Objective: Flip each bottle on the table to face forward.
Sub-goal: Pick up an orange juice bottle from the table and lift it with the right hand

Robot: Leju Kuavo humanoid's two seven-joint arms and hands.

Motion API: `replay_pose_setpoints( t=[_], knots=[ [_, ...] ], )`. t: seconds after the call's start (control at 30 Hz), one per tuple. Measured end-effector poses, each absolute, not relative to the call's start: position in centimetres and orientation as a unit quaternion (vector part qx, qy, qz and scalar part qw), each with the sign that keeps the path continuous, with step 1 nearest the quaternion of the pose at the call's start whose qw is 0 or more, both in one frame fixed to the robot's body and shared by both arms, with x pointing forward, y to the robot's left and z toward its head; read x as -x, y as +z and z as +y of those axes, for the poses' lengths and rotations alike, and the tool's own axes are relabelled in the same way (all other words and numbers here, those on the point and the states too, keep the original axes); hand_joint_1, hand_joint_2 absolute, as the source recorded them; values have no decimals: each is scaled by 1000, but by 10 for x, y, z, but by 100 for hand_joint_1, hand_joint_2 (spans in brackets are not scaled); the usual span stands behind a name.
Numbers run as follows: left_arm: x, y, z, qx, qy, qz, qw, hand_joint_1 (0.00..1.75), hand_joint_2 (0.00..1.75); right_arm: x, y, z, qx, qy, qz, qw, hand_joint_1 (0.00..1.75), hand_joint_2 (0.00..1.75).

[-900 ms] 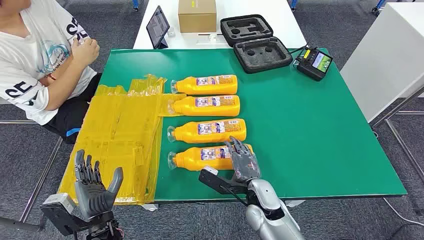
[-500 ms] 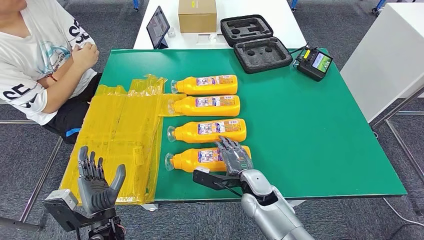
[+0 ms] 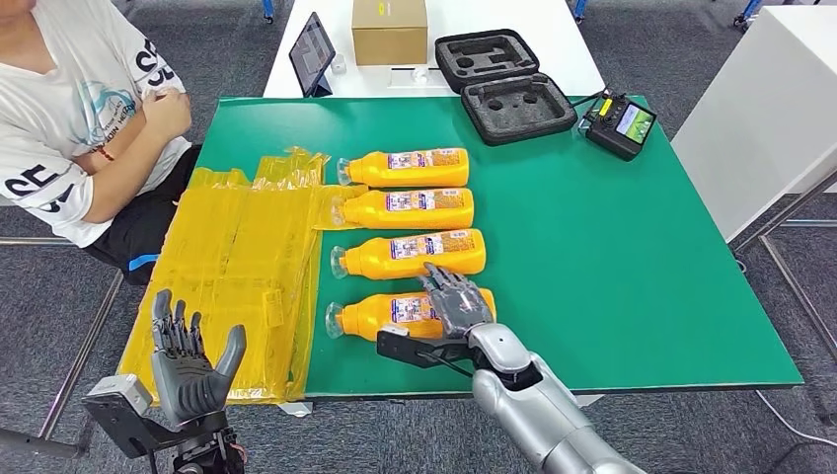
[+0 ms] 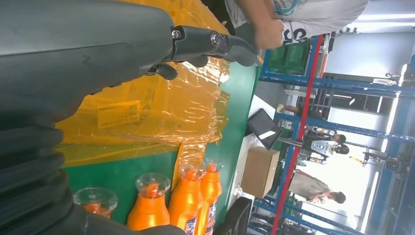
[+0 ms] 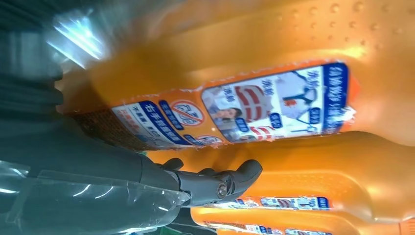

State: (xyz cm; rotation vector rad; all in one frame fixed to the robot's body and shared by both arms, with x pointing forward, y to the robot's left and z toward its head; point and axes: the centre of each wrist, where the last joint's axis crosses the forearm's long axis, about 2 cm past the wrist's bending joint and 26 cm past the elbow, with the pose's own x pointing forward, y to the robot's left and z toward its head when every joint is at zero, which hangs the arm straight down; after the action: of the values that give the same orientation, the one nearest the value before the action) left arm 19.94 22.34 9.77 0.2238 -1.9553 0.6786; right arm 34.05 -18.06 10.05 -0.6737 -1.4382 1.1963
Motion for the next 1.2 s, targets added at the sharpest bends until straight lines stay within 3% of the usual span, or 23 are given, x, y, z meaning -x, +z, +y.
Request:
replay_pose_setpoints(
  t=[0.07,0.1,0.2,0.23,0.87,1.07,1.2],
  knots=[
    [-199,98,224,-94,281,-811,505,0,175,-342,101,-180,281,505,-607,545,4,175],
    [-199,97,224,-94,282,-810,505,0,175,-343,102,-180,279,507,-606,546,19,175],
    [-200,97,224,-94,284,-809,506,0,175,-348,103,-178,267,517,-598,551,143,175],
    [-200,97,225,-95,284,-809,506,0,175,-349,103,-178,263,521,-594,553,171,175],
    [-203,96,227,-94,282,-808,509,0,175,-363,106,-177,221,561,-570,558,175,175],
    [-203,96,227,-91,278,-810,508,0,175,-361,106,-181,172,538,-619,545,175,175],
    [-203,95,227,-92,276,-811,507,0,175,-346,104,-180,80,436,-731,519,175,175]
  ],
)
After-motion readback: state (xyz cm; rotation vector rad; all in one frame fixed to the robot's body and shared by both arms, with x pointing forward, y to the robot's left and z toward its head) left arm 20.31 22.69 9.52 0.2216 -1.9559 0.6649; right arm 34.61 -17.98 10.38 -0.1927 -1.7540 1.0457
